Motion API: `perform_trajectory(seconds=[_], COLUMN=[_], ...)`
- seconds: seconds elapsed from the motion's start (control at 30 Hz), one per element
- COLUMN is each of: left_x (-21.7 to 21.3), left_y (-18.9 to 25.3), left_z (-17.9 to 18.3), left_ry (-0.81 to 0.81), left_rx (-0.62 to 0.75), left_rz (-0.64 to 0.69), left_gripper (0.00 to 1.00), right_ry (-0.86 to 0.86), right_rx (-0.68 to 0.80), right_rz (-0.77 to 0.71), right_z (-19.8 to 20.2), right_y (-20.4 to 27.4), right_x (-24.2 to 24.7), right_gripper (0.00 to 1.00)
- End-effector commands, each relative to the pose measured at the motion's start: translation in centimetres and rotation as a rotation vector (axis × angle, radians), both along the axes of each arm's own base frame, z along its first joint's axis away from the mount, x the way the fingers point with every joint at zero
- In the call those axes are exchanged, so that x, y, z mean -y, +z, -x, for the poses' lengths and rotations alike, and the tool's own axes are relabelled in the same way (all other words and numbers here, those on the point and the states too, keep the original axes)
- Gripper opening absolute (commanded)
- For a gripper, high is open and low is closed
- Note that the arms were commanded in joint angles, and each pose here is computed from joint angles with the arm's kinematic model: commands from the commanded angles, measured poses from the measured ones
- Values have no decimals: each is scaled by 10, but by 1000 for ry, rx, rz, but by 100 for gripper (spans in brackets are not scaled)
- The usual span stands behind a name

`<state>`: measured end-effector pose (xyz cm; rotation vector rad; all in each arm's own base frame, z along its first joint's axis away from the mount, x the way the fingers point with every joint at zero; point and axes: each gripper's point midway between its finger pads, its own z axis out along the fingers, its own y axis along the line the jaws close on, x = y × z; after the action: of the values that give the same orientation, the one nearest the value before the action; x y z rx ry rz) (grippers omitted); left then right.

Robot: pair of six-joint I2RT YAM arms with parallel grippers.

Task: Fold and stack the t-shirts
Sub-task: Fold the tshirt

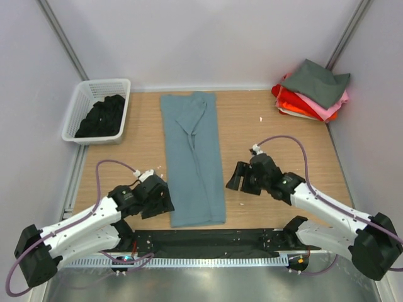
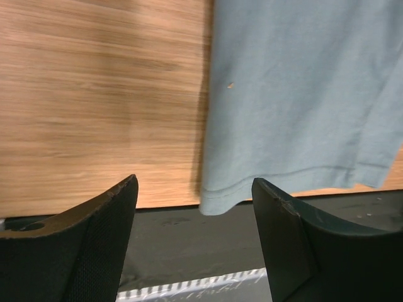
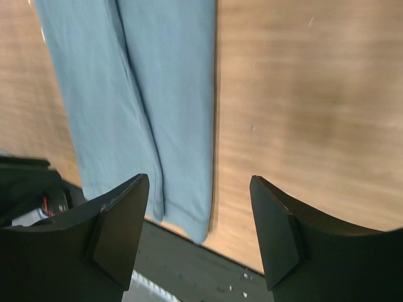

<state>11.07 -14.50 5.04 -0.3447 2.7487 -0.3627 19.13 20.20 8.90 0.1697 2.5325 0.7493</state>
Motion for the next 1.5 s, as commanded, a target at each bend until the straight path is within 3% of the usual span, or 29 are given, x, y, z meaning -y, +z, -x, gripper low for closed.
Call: perform_trajectory(seconds=[0.0, 0.13, 0.37, 0.67, 0.93, 1.13, 1.17, 1.23, 1.3, 1.37, 1.47], left_x=[24, 23, 26, 29, 33, 31, 32, 33, 35, 38, 40], left_y=[11, 2, -17, -28, -37, -45, -46, -47, -46, -44, -34], left_z=[-9, -1, 20, 31, 32, 24, 23, 22, 22, 23, 27], left_ry=[34, 28, 10, 11, 6, 19, 20, 16, 9, -1, -10], left_rx=[52, 29, -24, -38, -46, -18, -16, -18, -19, -29, -36], left_rz=[153, 141, 112, 108, 58, 11, 12, 1, -4, -3, 2], left_gripper=[73, 73, 71, 69, 62, 44, 32, 22, 3, 0, 0], right_ry=[-31, 58, 89, 129, 135, 149, 149, 145, 143, 133, 116], right_rx=[-36, -96, -102, -107, -99, -109, -108, -105, -105, -99, -88], right_rz=[-21, 7, 39, 87, 97, 116, 114, 115, 115, 116, 101], right_z=[23, 61, 92, 96, 97, 100, 99, 99, 100, 98, 96], right_y=[-6, -32, -51, -65, -67, -72, -72, -73, -72, -70, -60], right_x=[-5, -21, -38, -49, -47, -43, -44, -42, -41, -39, -38], right_gripper=[71, 67, 57, 52, 39, 28, 26, 24, 14, 2, 2])
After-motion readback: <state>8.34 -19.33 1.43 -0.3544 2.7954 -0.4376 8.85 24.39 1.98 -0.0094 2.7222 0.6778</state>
